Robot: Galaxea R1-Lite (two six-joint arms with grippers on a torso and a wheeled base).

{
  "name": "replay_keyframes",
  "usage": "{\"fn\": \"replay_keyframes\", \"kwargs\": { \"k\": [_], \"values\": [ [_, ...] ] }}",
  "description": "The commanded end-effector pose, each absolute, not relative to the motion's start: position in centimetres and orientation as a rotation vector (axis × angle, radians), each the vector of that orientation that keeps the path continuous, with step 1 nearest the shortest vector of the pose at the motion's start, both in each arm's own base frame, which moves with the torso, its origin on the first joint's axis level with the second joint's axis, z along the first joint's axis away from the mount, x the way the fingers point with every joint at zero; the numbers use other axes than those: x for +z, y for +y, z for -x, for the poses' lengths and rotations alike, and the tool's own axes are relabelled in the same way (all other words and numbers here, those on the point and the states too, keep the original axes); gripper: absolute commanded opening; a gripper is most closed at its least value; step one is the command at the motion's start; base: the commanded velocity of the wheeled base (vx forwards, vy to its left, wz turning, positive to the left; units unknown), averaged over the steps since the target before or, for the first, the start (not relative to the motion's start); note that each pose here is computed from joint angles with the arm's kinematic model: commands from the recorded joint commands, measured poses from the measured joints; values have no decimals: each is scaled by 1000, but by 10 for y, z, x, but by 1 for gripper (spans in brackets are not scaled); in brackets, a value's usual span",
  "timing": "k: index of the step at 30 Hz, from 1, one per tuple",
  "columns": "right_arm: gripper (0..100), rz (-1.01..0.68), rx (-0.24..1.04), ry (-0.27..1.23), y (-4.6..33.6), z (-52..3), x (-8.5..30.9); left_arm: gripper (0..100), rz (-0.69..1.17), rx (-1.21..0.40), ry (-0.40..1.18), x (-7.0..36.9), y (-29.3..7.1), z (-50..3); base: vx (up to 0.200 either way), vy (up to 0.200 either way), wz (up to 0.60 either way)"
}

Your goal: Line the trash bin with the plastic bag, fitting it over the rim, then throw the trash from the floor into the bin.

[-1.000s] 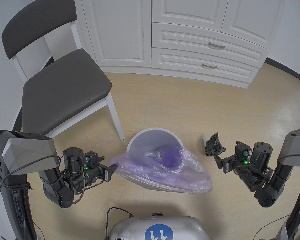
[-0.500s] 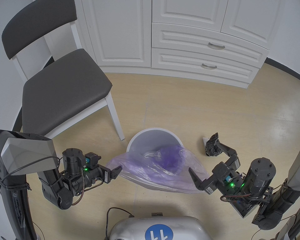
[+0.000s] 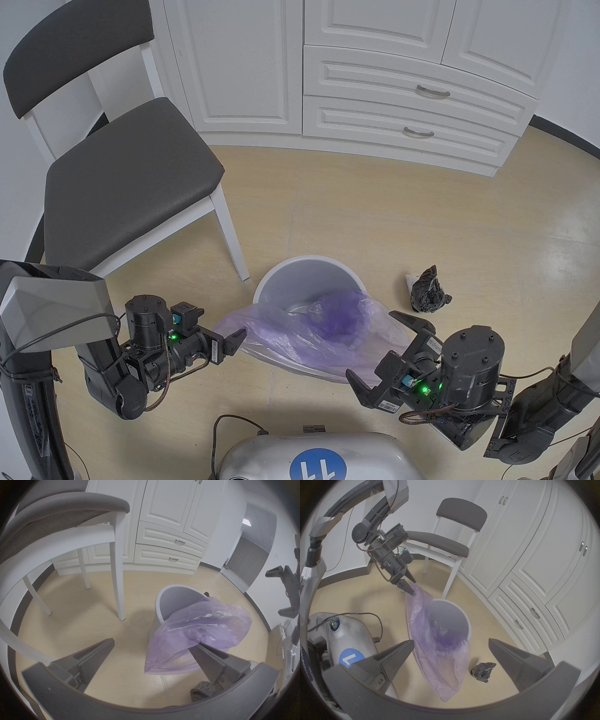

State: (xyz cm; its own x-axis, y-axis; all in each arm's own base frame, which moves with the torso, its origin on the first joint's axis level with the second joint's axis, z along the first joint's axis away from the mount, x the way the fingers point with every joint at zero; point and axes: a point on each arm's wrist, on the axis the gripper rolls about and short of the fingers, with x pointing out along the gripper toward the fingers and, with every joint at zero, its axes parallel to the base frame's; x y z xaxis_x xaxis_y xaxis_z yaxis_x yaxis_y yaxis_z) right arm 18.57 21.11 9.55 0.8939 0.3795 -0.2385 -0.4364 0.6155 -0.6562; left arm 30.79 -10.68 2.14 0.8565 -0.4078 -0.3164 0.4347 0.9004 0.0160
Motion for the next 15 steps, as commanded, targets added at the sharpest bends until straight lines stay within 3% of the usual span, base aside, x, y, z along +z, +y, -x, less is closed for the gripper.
{"fn": "replay_keyframes", "kwargs": {
  "k": [1,15],
  "values": [
    [100,795,482,97,216,-187,91,100,-93,-419,287,24,-110,-308,0,0,0],
    [100,831,453,154,213,-190,78,100,-87,-415,262,32,-111,-307,0,0,0]
  ]
}}
